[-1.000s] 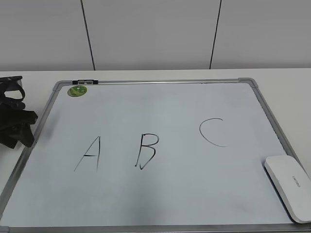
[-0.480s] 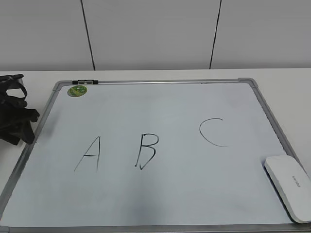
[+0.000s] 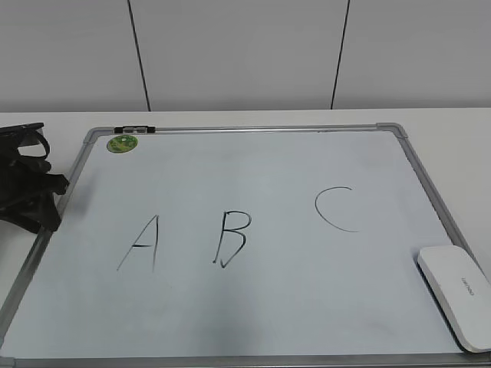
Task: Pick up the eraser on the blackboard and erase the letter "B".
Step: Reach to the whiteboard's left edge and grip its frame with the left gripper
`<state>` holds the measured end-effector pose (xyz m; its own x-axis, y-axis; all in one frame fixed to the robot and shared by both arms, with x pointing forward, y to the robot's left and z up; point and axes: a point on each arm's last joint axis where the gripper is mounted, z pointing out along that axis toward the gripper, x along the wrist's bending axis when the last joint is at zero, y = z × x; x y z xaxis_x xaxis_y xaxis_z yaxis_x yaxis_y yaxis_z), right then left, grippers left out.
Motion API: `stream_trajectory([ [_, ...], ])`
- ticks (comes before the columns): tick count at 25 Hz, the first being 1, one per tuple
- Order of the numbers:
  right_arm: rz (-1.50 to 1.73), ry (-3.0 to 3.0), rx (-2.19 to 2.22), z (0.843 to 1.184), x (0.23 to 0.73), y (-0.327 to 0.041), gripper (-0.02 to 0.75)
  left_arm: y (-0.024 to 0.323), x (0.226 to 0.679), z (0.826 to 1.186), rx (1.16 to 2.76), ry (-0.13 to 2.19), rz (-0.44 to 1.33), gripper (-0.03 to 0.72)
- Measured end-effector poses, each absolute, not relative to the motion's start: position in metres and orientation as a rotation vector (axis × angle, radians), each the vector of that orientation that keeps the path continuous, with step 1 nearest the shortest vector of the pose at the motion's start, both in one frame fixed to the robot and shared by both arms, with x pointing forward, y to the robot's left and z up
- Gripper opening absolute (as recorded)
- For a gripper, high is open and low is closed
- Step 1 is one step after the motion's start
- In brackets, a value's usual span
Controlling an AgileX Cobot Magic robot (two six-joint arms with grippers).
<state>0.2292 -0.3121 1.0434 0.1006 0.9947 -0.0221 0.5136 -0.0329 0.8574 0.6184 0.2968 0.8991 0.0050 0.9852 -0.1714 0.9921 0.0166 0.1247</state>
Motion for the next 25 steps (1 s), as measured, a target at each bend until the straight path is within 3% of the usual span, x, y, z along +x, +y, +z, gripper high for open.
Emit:
stream_trajectory([
  [4, 0.829, 1.506, 1.645, 1.0434, 0.2292, -0.3121, 0.587, 0.2959, 0.6184, 0.8992, 2.055, 2.083, -0.064, 0.174],
  [7, 0.829, 1.506, 1.645, 1.0434, 0.2292, -0.3121, 0.587, 0.2955, 0.6184, 0.8991, 2.05, 2.086, -0.074, 0.155],
  [15, 0.829, 1.506, 1.645, 1.0434, 0.2292, -0.3121, 0.586, 0.2957, 0.6178, 0.8991, 2.047, 2.091, -0.085, 0.221],
  [25, 0.829, 1.506, 1.645, 1.0434, 0.2292, -0.3121, 0.587, 0.2937, 0.6232, 0.9023, 2.056, 2.096, -0.16, 0.226],
])
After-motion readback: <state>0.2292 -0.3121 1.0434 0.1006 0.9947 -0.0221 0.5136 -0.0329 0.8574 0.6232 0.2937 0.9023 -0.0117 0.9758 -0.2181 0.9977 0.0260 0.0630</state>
